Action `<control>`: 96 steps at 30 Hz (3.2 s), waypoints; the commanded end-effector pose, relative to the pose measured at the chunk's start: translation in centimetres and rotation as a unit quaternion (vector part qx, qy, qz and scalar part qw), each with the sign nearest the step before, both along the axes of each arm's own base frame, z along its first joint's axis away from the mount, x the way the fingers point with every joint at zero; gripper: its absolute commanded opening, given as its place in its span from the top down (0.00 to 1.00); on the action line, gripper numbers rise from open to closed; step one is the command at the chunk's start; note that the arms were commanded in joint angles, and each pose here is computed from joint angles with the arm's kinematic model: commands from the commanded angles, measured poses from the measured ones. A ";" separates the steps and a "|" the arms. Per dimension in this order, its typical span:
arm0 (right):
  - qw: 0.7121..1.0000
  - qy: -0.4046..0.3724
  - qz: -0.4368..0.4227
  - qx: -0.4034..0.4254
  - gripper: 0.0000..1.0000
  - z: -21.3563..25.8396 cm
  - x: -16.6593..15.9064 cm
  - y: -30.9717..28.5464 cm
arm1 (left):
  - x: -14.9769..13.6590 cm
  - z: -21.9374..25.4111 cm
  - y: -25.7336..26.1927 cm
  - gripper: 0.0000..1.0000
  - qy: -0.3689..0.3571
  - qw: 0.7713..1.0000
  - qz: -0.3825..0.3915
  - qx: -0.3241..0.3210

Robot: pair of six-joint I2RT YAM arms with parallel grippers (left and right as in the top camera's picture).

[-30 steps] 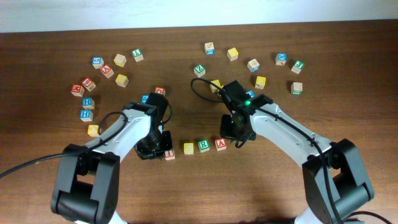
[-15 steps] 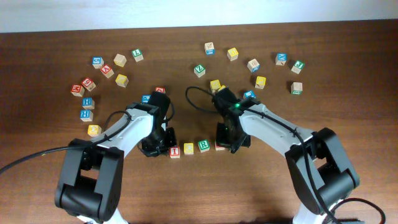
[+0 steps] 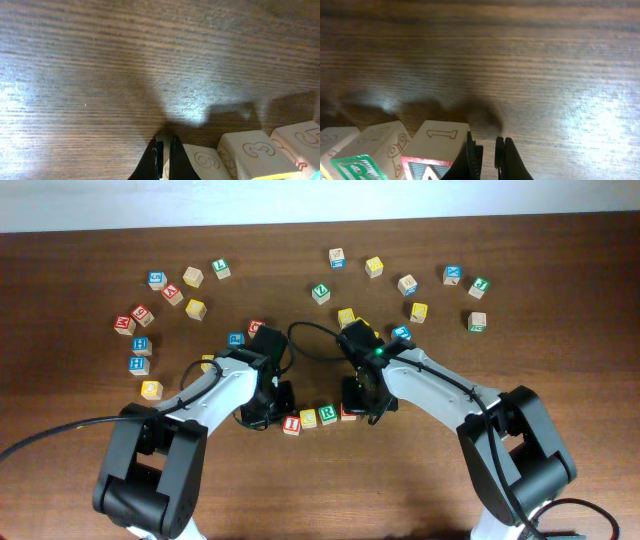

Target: Spell out ICRA

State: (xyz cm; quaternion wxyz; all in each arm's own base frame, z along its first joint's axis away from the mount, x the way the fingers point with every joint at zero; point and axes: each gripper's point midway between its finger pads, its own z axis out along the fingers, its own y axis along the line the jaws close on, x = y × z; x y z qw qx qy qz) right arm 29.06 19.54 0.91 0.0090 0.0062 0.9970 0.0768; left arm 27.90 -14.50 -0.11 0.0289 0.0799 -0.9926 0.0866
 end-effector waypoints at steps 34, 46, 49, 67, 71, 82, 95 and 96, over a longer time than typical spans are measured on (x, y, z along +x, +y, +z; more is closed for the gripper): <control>0.998 0.021 0.015 0.059 0.89 0.1 -0.8 2.4 | -6.2 5.7 2.2 1.00 0.081 0.996 -0.033 -0.020; 0.998 0.023 0.015 0.058 0.89 0.1 -0.9 2.4 | -6.6 0.4 -0.7 1.00 0.034 0.999 0.002 -0.032; 0.998 0.023 0.015 0.058 0.89 0.1 -0.9 2.4 | -5.7 0.4 -1.2 1.00 0.014 0.999 0.002 -0.044; 0.998 0.023 0.015 0.058 0.89 0.1 -0.9 2.3 | -4.3 0.6 -1.9 1.00 -0.013 0.998 0.006 -0.060; 0.998 0.023 0.015 0.058 0.89 0.1 -0.9 2.3 | -4.6 0.6 -2.0 1.00 -0.006 0.998 0.004 -0.063; 0.998 0.025 0.015 0.057 0.89 0.1 -1.0 2.3 | -4.1 5.6 0.1 1.00 -0.059 0.994 0.004 -0.091; 0.997 0.040 -0.003 0.068 0.96 0.2 -1.4 2.7 | -2.2 1.4 2.7 1.00 -0.024 0.996 0.051 -0.070; 0.997 0.040 -0.003 0.068 0.96 0.2 -1.4 2.7 | -2.1 1.4 2.5 1.00 -0.026 0.996 0.048 -0.070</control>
